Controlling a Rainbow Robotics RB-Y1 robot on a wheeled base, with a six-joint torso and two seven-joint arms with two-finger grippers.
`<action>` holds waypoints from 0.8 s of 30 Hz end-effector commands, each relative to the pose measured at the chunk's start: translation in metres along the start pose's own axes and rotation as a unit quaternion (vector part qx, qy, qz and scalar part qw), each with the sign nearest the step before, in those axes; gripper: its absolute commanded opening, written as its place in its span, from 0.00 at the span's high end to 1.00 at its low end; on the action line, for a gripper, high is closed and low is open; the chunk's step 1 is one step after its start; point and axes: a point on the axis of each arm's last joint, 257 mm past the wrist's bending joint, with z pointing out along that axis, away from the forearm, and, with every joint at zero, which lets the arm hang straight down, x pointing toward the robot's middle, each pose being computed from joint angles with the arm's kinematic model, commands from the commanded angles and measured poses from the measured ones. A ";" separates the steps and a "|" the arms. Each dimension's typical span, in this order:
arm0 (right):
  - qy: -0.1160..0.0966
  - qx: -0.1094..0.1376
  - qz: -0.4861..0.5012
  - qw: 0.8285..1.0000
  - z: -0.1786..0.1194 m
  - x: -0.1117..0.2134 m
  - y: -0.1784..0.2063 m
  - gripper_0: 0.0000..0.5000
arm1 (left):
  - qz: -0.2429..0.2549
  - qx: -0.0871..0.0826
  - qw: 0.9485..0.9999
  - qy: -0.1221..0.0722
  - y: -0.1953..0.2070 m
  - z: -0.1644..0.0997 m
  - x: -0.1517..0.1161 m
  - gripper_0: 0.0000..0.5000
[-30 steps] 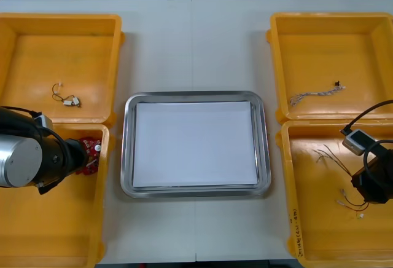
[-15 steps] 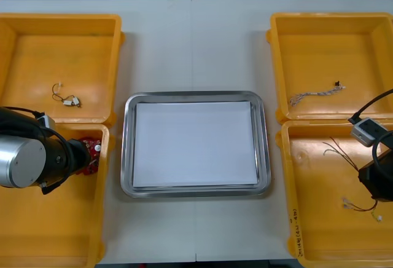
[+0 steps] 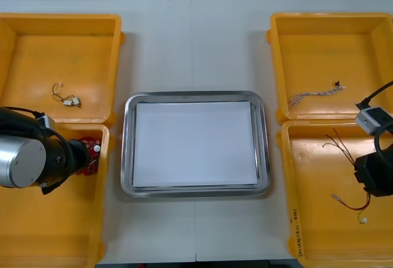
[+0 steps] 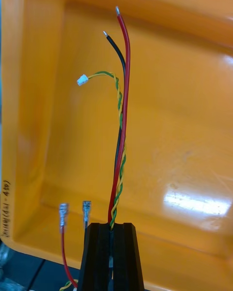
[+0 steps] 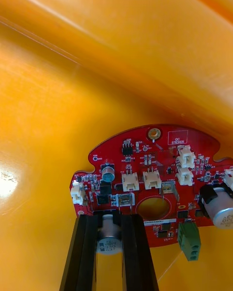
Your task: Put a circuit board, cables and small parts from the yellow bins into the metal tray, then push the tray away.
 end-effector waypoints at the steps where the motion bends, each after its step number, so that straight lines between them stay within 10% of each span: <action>1: -0.025 0.021 0.003 0.999 -0.021 -0.023 0.002 1.00 | 0.051 -0.003 0.999 0.006 0.006 0.000 0.010 1.00; 24: -0.042 0.019 0.078 0.996 -0.011 -0.062 0.048 1.00 | 0.047 -0.051 0.997 0.033 0.075 -0.034 -0.004 1.00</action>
